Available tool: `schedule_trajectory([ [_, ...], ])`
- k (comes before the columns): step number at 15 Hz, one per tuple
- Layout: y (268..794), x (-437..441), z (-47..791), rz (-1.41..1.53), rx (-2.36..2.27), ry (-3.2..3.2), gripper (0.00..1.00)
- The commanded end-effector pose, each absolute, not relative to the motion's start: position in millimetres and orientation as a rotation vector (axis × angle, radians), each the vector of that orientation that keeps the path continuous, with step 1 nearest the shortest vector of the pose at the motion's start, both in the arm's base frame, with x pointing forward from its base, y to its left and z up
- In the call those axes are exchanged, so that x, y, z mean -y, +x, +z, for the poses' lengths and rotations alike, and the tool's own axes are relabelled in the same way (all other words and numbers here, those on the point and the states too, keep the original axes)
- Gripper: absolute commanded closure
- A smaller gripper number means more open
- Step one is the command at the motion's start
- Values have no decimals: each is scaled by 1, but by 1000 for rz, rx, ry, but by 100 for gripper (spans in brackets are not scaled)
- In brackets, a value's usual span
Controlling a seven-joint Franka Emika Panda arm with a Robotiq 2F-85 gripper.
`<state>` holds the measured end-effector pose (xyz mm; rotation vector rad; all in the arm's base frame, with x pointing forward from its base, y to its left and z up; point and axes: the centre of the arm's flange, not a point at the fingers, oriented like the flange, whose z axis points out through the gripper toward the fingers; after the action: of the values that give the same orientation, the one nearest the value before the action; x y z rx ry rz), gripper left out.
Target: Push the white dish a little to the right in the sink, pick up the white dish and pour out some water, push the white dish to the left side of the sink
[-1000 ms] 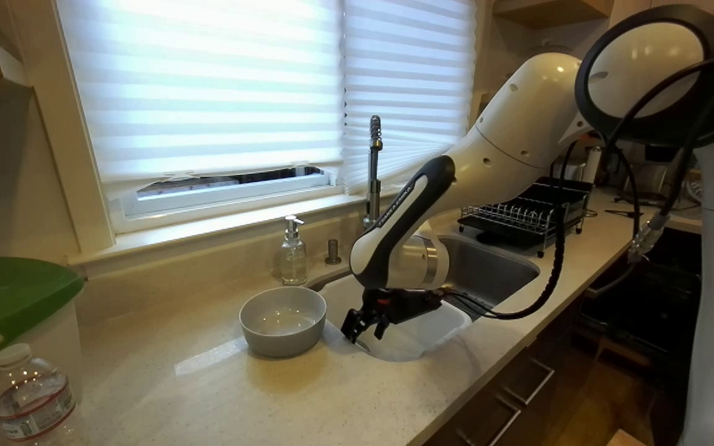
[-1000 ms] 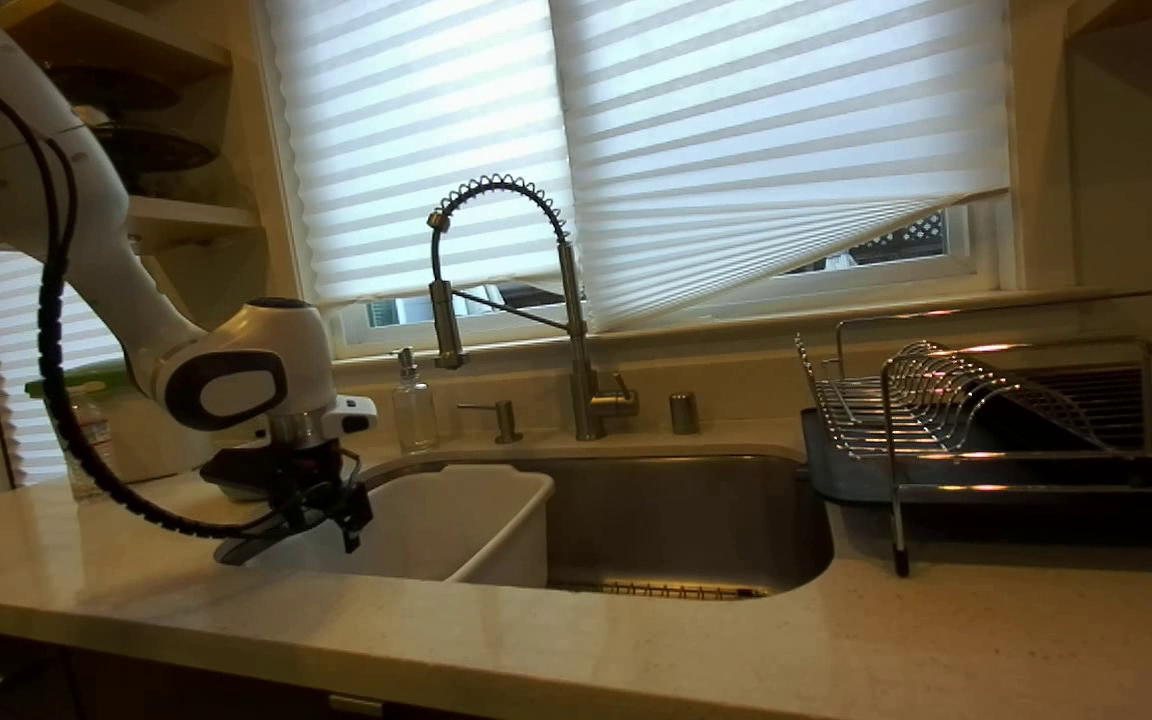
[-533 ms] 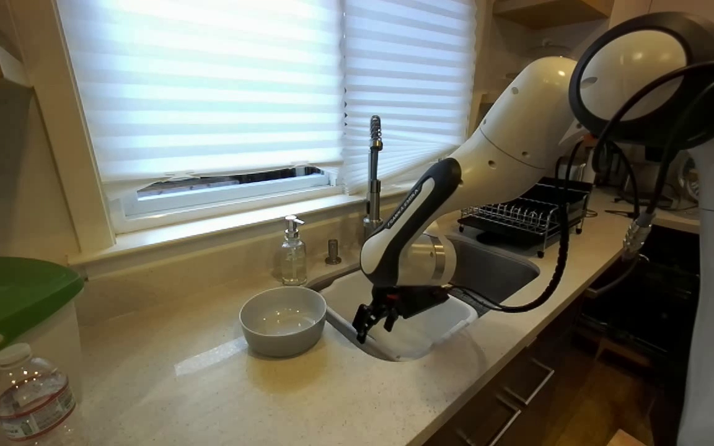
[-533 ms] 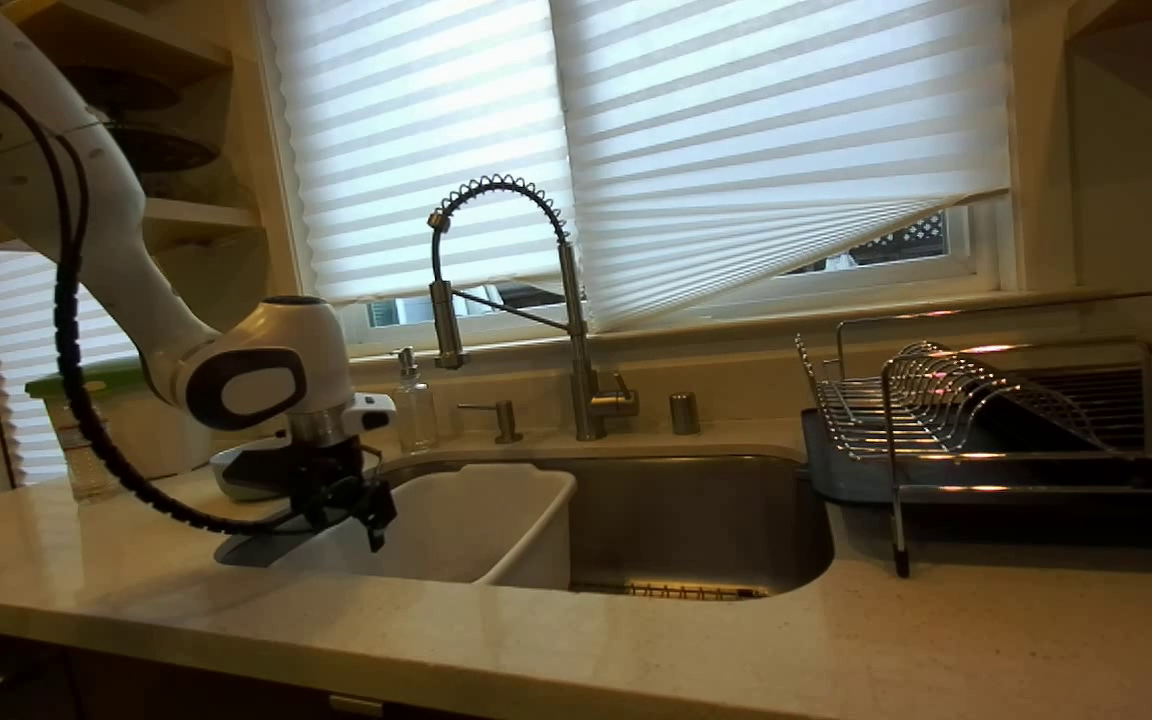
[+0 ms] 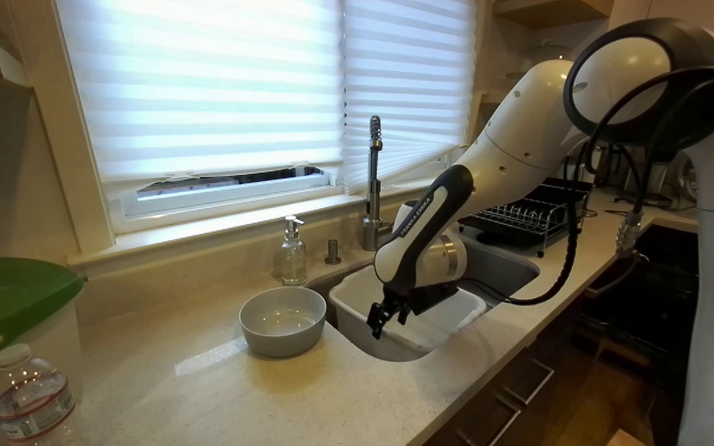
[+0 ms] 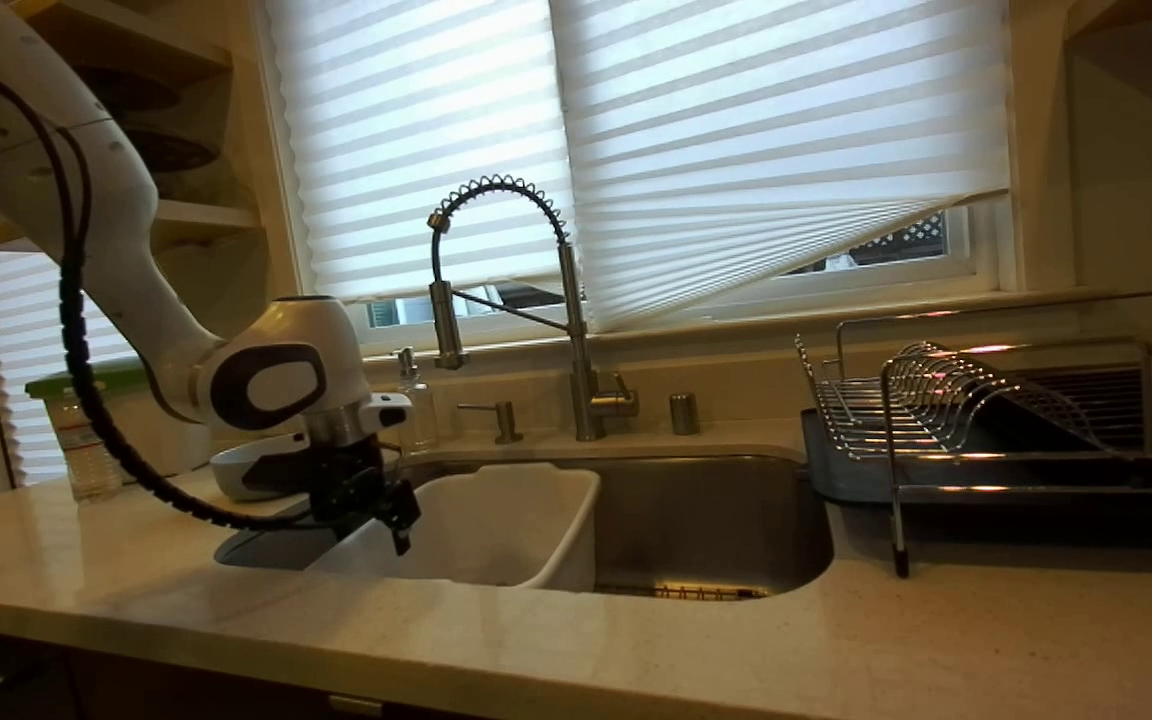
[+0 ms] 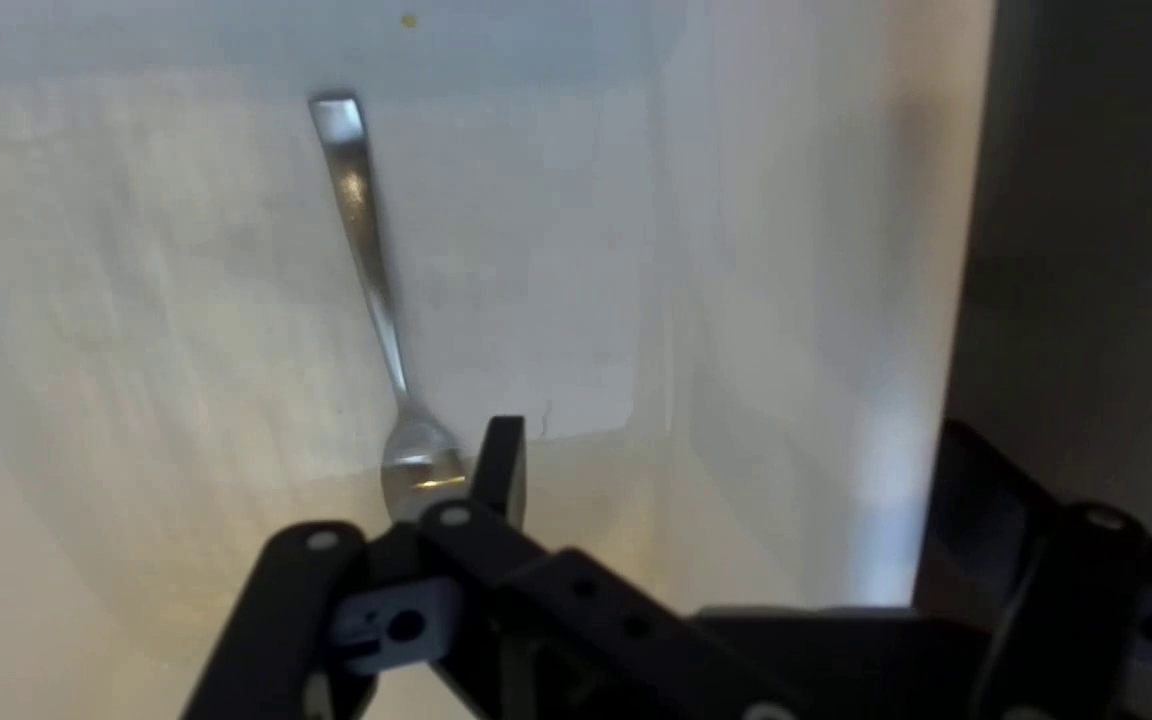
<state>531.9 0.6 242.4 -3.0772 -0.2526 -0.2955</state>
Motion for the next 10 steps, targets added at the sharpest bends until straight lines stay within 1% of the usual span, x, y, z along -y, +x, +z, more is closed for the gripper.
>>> schedule_trajectory([
  [1, 530, -24, 245, -312, 251, -3144, 0],
  [5, 526, -53, 251, -317, 264, -3219, 0],
  [10, 519, -79, 272, -427, 244, -3385, 0],
])
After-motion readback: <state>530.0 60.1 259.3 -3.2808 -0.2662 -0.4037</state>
